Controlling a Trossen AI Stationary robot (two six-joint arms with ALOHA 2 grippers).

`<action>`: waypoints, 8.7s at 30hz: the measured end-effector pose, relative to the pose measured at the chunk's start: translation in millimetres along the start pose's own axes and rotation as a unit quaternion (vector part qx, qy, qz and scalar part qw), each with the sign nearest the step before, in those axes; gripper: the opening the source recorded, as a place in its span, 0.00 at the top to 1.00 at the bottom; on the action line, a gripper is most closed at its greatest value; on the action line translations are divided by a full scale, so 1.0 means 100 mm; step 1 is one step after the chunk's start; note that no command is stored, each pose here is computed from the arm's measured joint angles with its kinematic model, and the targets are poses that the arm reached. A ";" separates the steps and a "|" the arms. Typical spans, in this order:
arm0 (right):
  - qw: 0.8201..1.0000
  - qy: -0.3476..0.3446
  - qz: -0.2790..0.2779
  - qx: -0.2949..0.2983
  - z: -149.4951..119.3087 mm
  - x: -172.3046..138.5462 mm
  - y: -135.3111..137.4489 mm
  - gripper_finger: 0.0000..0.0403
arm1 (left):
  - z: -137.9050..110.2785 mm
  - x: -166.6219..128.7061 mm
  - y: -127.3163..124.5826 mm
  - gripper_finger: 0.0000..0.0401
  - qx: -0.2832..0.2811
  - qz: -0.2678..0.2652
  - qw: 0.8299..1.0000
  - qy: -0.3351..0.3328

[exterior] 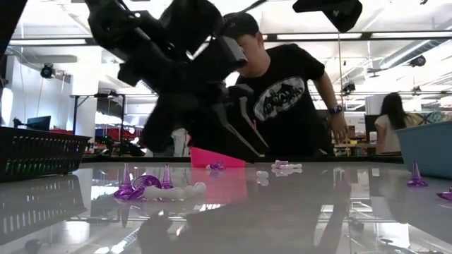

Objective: Sort Halloween decoration
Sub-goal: Put the bone toy into the red bin, then put the witch hat toy into the blue bin

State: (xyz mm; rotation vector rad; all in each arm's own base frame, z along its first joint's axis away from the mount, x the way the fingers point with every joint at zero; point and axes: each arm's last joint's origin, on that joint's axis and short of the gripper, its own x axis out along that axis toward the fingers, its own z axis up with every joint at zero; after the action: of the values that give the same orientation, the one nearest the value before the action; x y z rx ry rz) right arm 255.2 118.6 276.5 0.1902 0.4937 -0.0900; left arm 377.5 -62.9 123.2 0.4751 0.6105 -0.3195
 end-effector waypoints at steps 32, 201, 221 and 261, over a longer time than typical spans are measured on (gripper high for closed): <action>1.000 -0.003 0.007 -0.021 0.01 0.00 0.01 0.80 | -0.20 0.17 0.13 0.86 0.001 -0.025 0.999 0.025; 0.857 0.504 -0.044 -0.096 -0.78 0.89 0.30 0.67 | 0.06 -2.27 -0.37 0.78 -0.272 0.143 0.903 -0.299; 0.858 0.502 -0.038 -0.103 -0.83 0.95 0.31 0.89 | 0.06 -2.26 -0.37 0.78 -0.271 0.142 0.905 -0.296; 0.913 0.403 -0.023 -0.061 0.04 0.30 0.33 0.98 | 0.06 -2.26 -0.37 0.78 -0.273 0.142 0.904 -0.297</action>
State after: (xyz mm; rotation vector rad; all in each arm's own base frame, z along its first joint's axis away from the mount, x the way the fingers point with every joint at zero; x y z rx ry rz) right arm 287.6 149.2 270.9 0.0852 1.3286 -0.0206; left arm 189.3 -63.9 254.1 -0.0904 0.0127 0.0036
